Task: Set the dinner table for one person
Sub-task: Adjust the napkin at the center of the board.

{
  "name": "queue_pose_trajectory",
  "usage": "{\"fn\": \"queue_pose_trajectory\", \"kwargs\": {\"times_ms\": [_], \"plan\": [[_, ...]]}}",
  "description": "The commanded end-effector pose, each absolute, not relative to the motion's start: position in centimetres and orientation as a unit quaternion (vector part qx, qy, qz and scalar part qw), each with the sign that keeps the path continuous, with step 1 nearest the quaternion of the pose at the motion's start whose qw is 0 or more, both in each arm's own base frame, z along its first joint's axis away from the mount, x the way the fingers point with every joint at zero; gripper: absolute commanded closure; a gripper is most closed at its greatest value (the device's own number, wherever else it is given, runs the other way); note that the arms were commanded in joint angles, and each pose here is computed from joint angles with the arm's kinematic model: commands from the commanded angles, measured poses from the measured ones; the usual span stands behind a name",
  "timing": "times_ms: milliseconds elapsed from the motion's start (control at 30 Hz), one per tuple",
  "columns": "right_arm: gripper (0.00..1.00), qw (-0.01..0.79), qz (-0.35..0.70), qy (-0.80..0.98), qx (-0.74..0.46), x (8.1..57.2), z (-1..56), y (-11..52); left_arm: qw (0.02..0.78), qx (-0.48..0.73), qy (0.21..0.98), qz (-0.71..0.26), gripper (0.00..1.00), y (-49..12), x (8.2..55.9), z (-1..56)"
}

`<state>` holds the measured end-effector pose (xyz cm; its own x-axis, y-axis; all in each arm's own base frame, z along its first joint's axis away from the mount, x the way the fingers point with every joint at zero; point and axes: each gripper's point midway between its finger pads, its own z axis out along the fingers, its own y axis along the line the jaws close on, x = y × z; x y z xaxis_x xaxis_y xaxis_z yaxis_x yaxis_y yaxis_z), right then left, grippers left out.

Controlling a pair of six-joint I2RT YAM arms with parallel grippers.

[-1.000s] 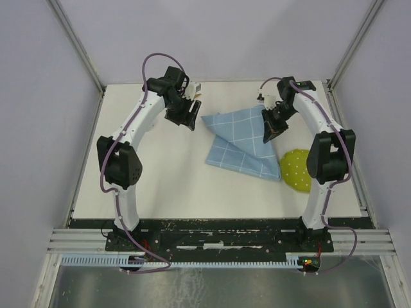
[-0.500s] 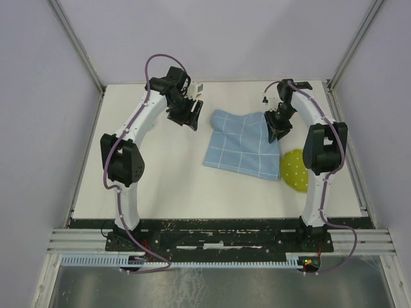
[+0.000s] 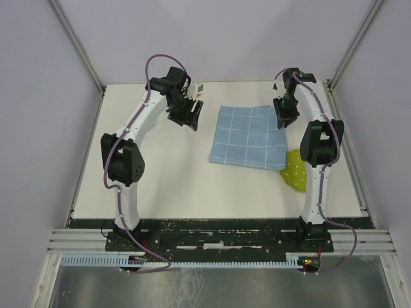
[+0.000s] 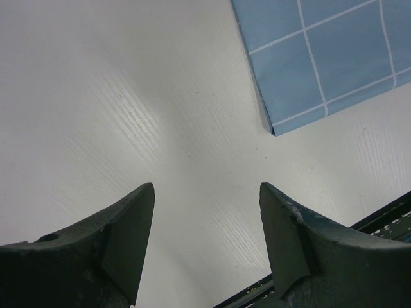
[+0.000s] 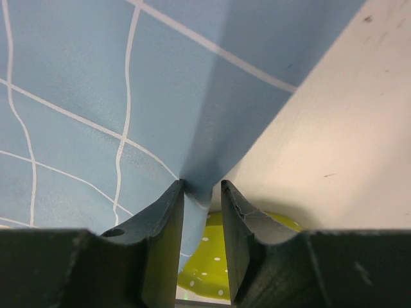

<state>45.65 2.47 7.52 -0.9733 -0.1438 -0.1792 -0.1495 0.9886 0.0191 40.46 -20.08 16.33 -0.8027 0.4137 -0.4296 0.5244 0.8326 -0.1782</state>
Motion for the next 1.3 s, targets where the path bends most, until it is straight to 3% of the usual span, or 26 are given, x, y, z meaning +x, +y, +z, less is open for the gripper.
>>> {"fn": "queue_pose_trajectory", "kwargs": {"times_ms": [0, 267, 567, 1033, 1267], "plan": [[0.62, 0.148, 0.011, 0.987, -0.059, 47.8, 11.2, 2.0, 0.205, 0.26, 0.931, -0.156, 0.27, -20.4, 40.9, 17.4], [0.62, 0.168, 0.034, 0.983, -0.072, 47.0, 13.8, 2.5, 0.205, 0.26, 0.93, -0.159, 0.27, -20.6, 41.0, 17.4], [0.62, 0.158, 0.041, 0.984, -0.072, 48.9, 11.8, 2.8, 0.201, 0.259, 0.93, -0.167, 0.27, -21.2, 41.3, 17.1], [0.63, 0.076, 0.104, 0.99, -0.064, 43.9, 10.0, 3.7, 0.208, 0.26, 0.928, -0.166, 0.27, -21.0, 41.1, 17.7], [0.64, 0.042, 0.115, 0.991, -0.056, 44.0, 7.8, 4.0, 0.211, 0.265, 0.925, -0.174, 0.27, -21.7, 41.6, 17.4]]}}
